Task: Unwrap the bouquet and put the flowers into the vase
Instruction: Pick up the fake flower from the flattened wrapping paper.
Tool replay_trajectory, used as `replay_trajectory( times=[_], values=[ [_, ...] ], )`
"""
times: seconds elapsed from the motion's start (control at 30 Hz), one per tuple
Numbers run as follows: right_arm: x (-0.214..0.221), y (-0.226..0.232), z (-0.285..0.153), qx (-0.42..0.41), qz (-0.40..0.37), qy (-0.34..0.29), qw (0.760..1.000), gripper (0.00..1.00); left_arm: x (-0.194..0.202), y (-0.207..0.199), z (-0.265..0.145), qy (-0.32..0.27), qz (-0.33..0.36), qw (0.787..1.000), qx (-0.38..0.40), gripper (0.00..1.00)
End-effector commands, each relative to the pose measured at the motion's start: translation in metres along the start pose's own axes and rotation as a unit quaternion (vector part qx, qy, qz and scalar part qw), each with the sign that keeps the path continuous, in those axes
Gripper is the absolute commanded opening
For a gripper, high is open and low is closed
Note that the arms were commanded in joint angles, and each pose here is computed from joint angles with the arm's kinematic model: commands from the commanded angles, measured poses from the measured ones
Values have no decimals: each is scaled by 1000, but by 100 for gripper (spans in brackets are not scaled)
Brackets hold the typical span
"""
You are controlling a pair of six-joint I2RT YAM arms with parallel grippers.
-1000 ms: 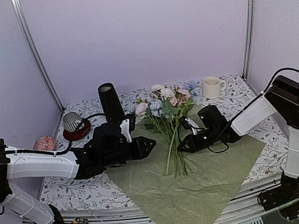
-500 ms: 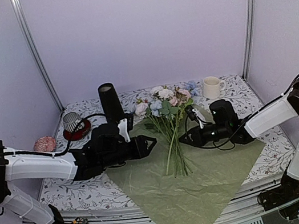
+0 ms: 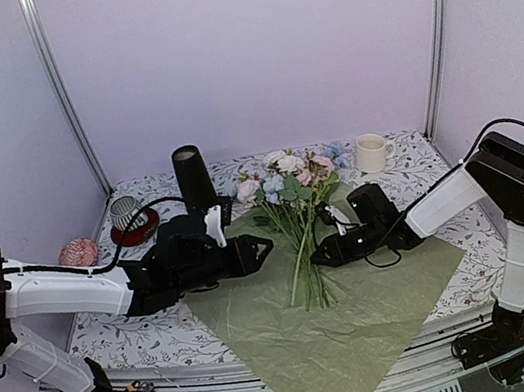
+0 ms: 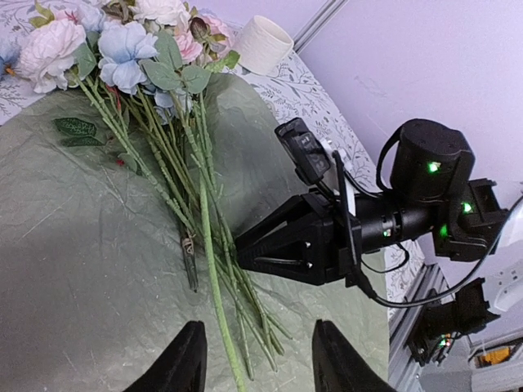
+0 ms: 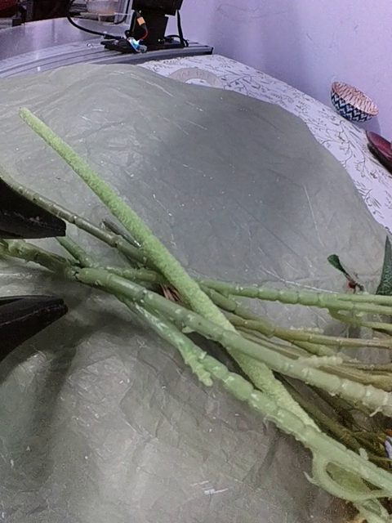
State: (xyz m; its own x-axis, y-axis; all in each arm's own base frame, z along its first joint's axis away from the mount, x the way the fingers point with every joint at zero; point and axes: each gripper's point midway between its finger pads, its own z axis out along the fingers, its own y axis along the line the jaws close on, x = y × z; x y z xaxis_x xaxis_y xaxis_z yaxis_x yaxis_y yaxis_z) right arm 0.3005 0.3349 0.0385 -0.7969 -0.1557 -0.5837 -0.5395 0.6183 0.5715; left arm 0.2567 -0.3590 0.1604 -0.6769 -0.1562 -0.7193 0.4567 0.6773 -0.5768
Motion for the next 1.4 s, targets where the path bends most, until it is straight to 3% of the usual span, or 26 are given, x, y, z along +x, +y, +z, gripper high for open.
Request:
replay_trajectory(
  times=[0.0, 0.37, 0.53, 0.7, 1.13, 1.37],
  values=[
    [-3, -2, 5, 5, 5, 6, 1000, 26, -7, -10, -5, -13, 7, 1000, 12, 46],
    [5, 1, 14, -19, 11, 31, 999, 24, -6, -9, -3, -9, 10, 1000, 8, 46],
    [4, 4, 14, -26, 10, 30, 999, 13, -4, -6, -3, -5, 9, 1000, 4, 46],
    [-6, 11, 3, -26, -6, 5, 1000, 4, -4, -6, -3, -5, 8, 1000, 3, 46],
    [-29, 38, -38, -44, -56, -81, 994, 3, -4, -12, 1, -4, 10, 1000, 15, 45],
    [-34, 75, -57, -78, -112, -119, 983, 3, -19, -32, 6, -30, 19, 998, 55, 53]
  ],
)
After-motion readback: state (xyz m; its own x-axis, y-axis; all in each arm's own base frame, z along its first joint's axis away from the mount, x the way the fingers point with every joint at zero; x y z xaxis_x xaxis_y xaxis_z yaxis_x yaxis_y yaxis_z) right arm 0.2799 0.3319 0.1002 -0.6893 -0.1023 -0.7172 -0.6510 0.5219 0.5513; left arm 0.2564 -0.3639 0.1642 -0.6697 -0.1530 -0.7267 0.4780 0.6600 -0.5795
